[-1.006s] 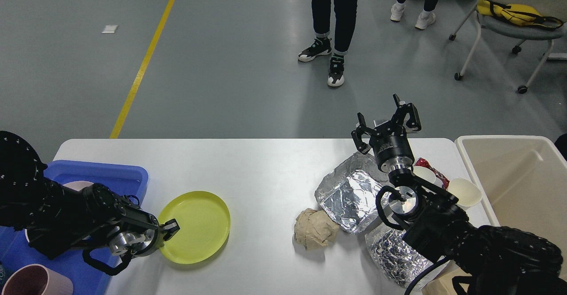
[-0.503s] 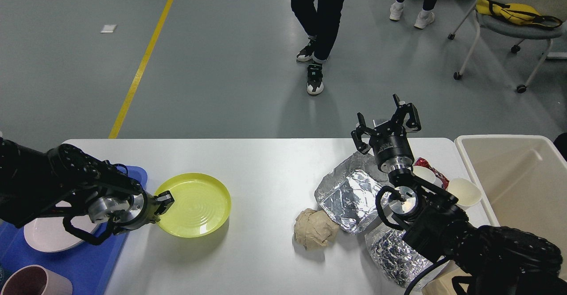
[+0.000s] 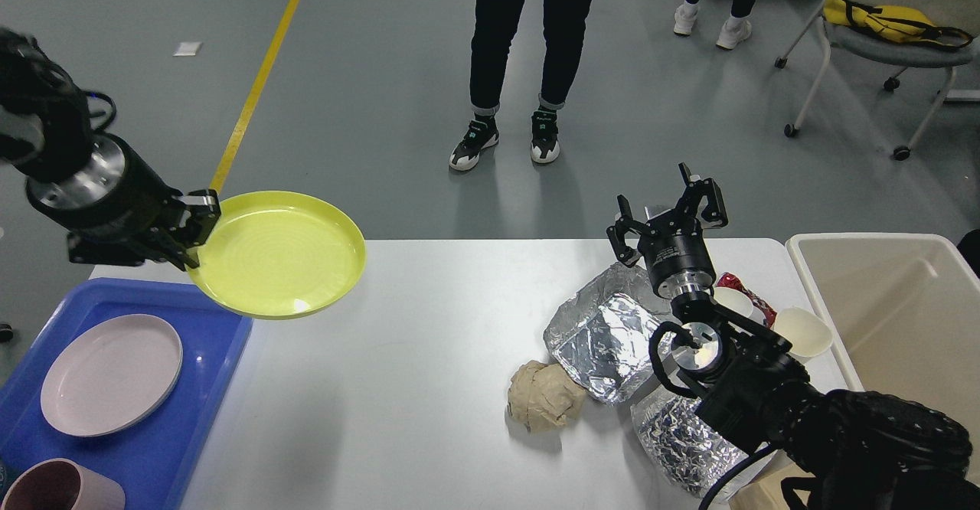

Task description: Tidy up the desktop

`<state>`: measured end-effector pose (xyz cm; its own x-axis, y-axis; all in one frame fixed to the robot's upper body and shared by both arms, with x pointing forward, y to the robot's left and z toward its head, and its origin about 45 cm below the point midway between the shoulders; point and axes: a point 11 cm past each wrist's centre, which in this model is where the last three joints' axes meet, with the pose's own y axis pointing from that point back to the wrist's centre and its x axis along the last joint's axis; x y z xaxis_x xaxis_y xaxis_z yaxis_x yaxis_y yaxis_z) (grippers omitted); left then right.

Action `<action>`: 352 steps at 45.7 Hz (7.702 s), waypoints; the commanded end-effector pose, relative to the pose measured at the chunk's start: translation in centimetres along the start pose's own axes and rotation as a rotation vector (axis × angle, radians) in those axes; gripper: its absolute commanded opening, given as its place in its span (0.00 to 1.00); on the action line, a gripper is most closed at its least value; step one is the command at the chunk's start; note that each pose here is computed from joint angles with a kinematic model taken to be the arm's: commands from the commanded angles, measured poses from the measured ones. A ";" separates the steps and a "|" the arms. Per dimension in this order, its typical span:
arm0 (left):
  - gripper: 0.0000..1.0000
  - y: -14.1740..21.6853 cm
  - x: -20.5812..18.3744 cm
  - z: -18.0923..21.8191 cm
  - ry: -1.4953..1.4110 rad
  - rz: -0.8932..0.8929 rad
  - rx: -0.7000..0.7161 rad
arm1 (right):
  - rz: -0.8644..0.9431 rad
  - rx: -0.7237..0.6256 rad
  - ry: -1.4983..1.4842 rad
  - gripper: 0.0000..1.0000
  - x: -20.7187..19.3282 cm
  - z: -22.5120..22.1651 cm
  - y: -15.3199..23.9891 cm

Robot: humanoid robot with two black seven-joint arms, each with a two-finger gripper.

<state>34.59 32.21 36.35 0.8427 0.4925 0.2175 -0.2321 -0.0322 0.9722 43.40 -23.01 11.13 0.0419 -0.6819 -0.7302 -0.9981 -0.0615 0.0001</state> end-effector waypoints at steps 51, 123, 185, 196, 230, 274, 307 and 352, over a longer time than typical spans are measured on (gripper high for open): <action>0.00 -10.8 0.9 -20.9 0.432 0.468 0.354 | 0.001 0.002 0.000 1.00 0.0 -0.1 0.0; 0.01 -16.9 -5.0 -22.5 0.322 0.616 0.432 | 0.002 0.002 0.001 1.00 0.1 -0.1 0.0; 1.00 -7.4 2.8 -18.8 0.699 0.763 0.482 | 0.001 0.001 0.002 1.00 0.1 -0.1 0.0; 1.00 -6.8 5.6 -9.6 0.817 0.724 0.148 | 0.001 0.001 0.002 1.00 0.1 -0.1 0.0; 1.00 -9.5 7.4 1.4 1.292 0.475 -0.574 | 0.004 0.001 0.000 1.00 0.1 0.0 0.1; 1.00 -12.6 14.2 -7.5 1.684 0.165 -1.586 | -0.004 -0.004 -0.004 1.00 -0.2 0.3 0.0; 1.00 -20.7 2.3 4.1 1.366 -0.021 -1.743 | -0.001 -0.004 -0.002 1.00 0.0 0.2 0.1; 1.00 -23.3 0.1 3.6 1.424 -0.013 -1.693 | -0.002 -0.004 -0.003 1.00 -0.1 0.2 0.1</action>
<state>41.82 29.87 13.97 0.2218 0.6348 -0.7402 -0.9750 0.1521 -0.1617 43.33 -22.78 11.05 0.0445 -0.6803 -0.7316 -0.9978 -0.0667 0.0013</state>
